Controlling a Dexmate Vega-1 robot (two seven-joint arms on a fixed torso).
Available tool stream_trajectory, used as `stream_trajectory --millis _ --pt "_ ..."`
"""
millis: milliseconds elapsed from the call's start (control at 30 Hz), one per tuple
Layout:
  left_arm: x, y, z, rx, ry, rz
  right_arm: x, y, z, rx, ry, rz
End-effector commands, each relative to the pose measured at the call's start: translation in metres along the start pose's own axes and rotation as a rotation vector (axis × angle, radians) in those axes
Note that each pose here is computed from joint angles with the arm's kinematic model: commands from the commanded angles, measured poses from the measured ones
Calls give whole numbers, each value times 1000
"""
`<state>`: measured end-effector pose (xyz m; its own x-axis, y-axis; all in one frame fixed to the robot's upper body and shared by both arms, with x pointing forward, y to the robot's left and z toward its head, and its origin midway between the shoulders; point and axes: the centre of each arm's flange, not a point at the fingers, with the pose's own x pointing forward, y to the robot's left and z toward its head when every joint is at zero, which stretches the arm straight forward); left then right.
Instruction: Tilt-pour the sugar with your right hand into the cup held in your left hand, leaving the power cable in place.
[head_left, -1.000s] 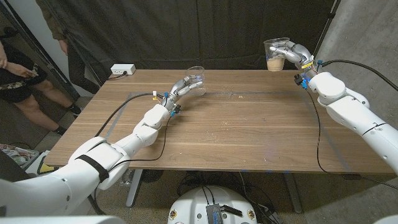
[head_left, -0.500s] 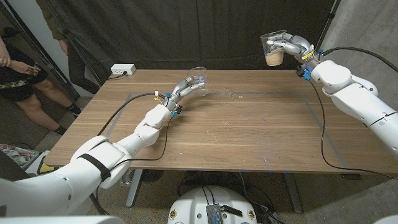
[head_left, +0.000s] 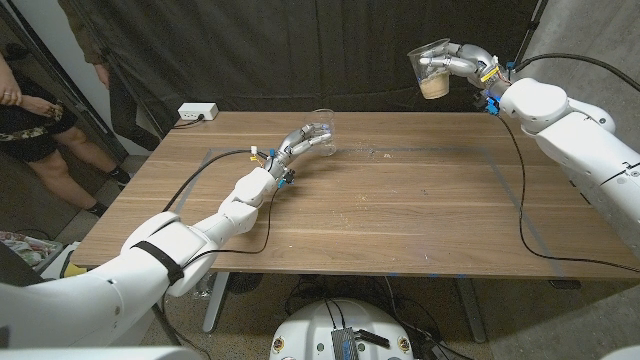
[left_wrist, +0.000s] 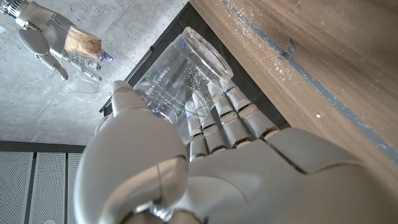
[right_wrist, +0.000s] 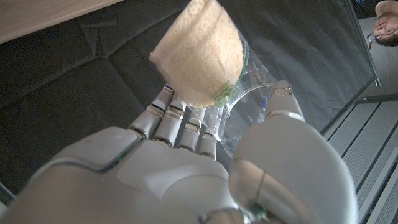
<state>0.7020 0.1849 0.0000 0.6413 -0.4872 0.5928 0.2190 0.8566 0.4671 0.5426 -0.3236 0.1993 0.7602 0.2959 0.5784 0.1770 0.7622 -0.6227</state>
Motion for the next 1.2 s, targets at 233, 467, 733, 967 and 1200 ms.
stream_trajectory --millis 233,467,733,967,1200 --pt "4 -5 -1 -7 10 -28 15 10 32 -67 -3 107" --pt "8 -8 2 -1 6 -46 17 18 36 -82 9 152" --pt "14 -15 3 -6 12 -65 18 25 42 -110 26 198" --pt "20 -22 7 -8 11 -90 18 35 44 -131 46 244" --pt "25 -27 9 -11 14 -110 19 41 44 -142 57 272"
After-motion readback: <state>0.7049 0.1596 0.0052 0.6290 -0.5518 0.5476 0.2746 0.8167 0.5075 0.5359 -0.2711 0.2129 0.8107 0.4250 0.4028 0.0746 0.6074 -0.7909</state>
